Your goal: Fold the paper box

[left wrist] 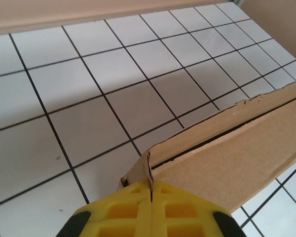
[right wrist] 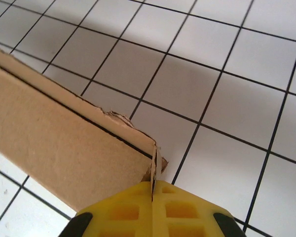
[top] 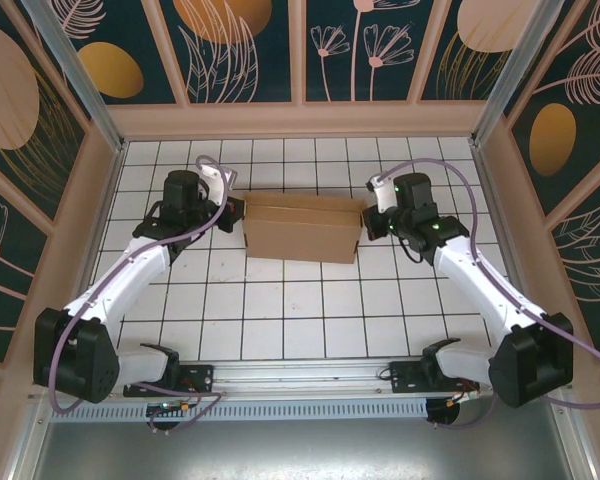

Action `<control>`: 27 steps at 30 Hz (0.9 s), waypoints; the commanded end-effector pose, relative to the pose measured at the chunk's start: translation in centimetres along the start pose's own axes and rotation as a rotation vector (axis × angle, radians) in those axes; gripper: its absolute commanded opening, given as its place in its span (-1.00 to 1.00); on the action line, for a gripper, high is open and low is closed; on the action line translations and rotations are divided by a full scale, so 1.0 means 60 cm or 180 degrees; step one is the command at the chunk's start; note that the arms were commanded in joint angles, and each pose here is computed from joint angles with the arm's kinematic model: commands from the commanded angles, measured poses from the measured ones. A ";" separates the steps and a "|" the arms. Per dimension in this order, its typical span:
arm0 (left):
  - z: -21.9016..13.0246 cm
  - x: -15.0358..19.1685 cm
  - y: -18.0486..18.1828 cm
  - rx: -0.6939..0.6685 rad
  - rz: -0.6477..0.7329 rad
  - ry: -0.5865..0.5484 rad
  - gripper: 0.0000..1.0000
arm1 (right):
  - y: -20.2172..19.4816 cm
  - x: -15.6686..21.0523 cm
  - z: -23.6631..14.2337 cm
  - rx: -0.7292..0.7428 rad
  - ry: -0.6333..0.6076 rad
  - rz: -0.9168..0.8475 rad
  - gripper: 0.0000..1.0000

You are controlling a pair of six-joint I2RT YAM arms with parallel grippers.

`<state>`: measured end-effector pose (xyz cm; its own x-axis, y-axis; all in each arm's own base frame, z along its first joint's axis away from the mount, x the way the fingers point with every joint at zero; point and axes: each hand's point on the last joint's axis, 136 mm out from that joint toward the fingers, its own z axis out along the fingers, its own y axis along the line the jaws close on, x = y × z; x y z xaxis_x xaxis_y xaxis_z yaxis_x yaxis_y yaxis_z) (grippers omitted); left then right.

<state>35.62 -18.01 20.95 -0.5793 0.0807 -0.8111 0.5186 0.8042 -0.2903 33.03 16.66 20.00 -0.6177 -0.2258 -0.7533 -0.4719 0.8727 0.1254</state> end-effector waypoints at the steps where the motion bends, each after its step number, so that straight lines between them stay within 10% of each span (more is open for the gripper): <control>1: 0.015 0.015 -0.040 0.0283 -0.0359 0.0213 -1.00 | 0.023 -0.031 0.012 -0.0093 0.0041 0.0558 -1.00; 27: 0.016 0.049 -0.020 -0.0019 -0.1087 0.0314 -1.00 | 0.017 -0.008 0.020 0.0203 0.0258 0.1432 -1.00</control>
<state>35.66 -18.36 19.54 -0.7278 -0.1508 -0.6690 0.2868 0.8192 -0.4967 34.75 17.03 19.52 -0.7662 0.1612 -0.6221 -0.0936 0.9297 0.3562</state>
